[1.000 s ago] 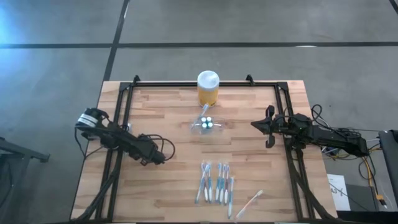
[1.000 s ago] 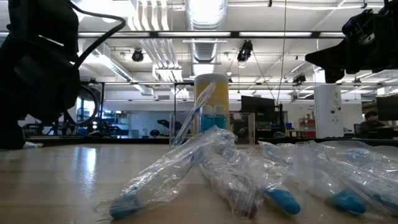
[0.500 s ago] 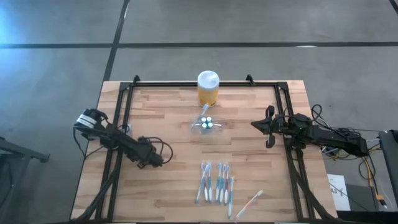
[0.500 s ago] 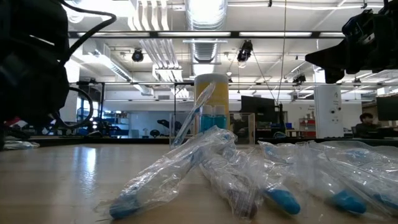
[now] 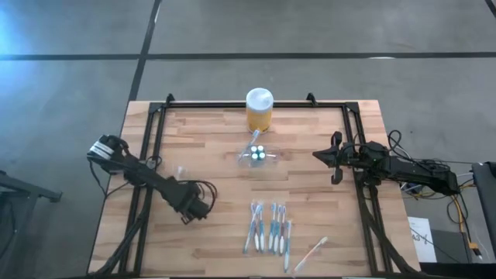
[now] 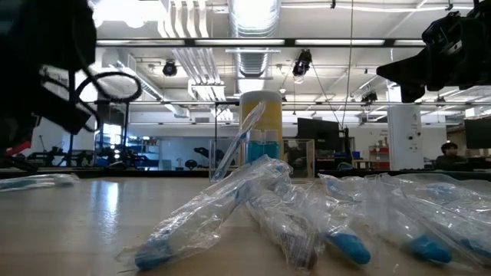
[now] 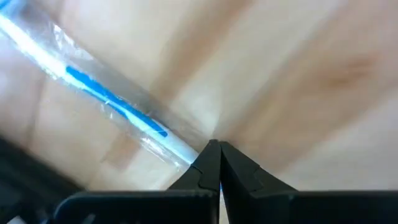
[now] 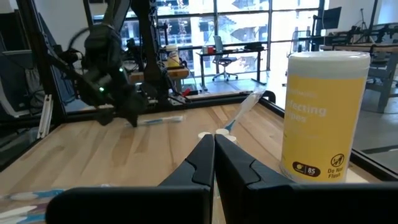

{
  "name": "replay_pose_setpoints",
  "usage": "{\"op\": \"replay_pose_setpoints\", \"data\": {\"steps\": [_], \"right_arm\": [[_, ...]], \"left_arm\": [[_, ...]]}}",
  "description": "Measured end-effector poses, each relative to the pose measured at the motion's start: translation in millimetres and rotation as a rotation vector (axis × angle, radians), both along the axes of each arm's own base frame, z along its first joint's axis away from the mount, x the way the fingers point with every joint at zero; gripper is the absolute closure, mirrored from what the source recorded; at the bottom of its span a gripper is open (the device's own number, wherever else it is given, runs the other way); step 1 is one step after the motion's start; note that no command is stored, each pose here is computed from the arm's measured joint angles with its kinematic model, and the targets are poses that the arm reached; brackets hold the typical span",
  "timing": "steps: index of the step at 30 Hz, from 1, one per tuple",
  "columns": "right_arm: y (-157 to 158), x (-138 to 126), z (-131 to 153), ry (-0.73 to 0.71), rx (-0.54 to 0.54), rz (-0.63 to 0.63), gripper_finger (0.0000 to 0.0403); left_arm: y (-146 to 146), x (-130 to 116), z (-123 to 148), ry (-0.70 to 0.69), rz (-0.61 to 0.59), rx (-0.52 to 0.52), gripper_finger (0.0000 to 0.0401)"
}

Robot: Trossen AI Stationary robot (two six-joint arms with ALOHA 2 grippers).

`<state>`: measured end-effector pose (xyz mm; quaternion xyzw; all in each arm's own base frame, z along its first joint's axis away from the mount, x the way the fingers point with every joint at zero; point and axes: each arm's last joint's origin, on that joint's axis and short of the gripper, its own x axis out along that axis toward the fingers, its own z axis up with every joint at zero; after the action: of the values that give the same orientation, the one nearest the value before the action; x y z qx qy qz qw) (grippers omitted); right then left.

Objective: Pick & Place toothbrushing station
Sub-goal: Put the blue toothbrush into the right of the transparent organizer

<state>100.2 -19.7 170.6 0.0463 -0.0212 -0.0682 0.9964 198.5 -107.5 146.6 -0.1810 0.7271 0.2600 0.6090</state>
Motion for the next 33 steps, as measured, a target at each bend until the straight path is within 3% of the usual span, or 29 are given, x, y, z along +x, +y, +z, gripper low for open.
{"op": "replay_pose_setpoints", "data": {"steps": [7,16,20,27,33], "right_arm": [[0,0,0,0.001,0.0,0.0,0.0394],[0,0,0,0.0,0.0,0.0,0.0394],[0,0,0,0.0,0.0,0.0,0.0394],[0,0,0,0.0,0.0,0.0,0.0394],[0,0,0,0.0,0.004,0.001,0.0394]], "left_arm": [[-21,32,17,-0.265,-0.133,-0.14,0.0398],[-24,41,30,-0.343,-0.14,-0.083,0.0377],[-19,36,34,-0.305,-0.052,0.014,0.0347],[-3,17,37,-0.248,0.182,0.28,0.0259],[-1,13,24,-0.326,0.217,0.206,0.018]]}}
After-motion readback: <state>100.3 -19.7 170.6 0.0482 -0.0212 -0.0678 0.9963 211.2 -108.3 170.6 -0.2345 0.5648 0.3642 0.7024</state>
